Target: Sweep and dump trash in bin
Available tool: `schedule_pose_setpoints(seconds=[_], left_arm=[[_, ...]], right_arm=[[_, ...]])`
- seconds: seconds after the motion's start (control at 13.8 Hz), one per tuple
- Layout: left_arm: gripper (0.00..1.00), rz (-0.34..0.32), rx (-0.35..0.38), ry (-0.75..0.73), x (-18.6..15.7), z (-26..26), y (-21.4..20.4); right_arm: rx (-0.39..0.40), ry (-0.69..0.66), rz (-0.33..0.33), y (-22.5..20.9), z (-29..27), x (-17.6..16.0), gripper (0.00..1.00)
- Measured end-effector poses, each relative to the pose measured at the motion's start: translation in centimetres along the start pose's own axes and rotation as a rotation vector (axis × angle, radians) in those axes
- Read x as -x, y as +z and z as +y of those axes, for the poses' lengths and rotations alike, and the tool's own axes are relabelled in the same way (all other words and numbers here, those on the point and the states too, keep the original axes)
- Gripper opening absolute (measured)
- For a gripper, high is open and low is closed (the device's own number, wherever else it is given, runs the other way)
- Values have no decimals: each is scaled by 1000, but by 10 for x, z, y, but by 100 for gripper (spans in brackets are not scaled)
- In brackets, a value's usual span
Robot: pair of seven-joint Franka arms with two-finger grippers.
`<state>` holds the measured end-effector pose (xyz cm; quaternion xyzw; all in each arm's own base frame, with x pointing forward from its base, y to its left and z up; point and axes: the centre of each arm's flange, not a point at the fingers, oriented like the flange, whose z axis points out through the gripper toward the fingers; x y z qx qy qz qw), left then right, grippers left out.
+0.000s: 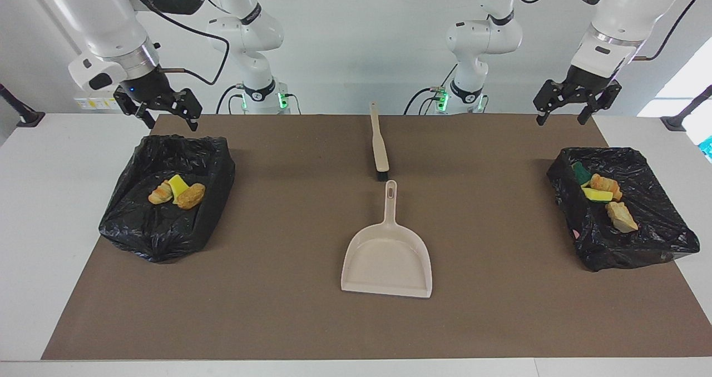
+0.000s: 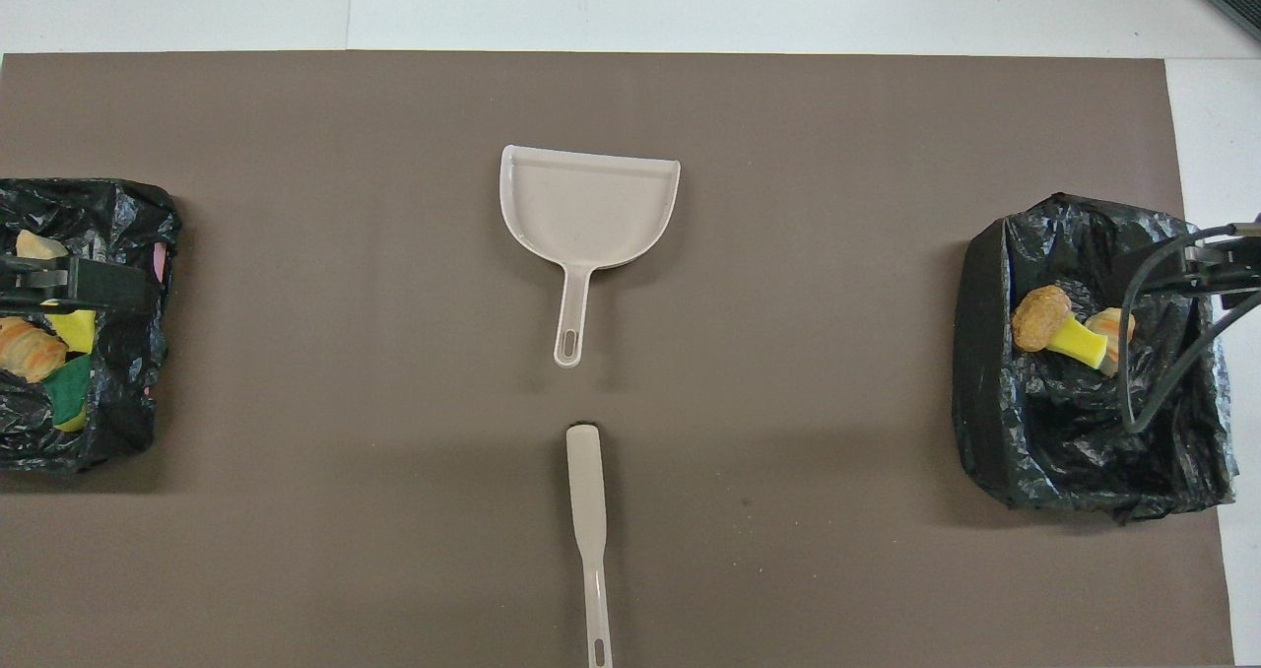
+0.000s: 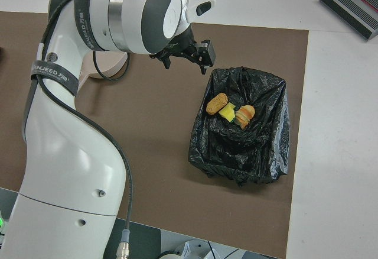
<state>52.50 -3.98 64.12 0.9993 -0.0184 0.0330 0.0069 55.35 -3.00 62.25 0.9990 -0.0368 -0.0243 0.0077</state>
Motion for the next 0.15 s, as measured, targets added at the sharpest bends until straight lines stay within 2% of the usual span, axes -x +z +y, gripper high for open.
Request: schedule_pose_setpoints(seconds=[0.15], left_arm=[[100, 1, 3, -3, 0, -1, -1]], right_arm=[[0, 0, 0, 0, 0, 0, 100]])
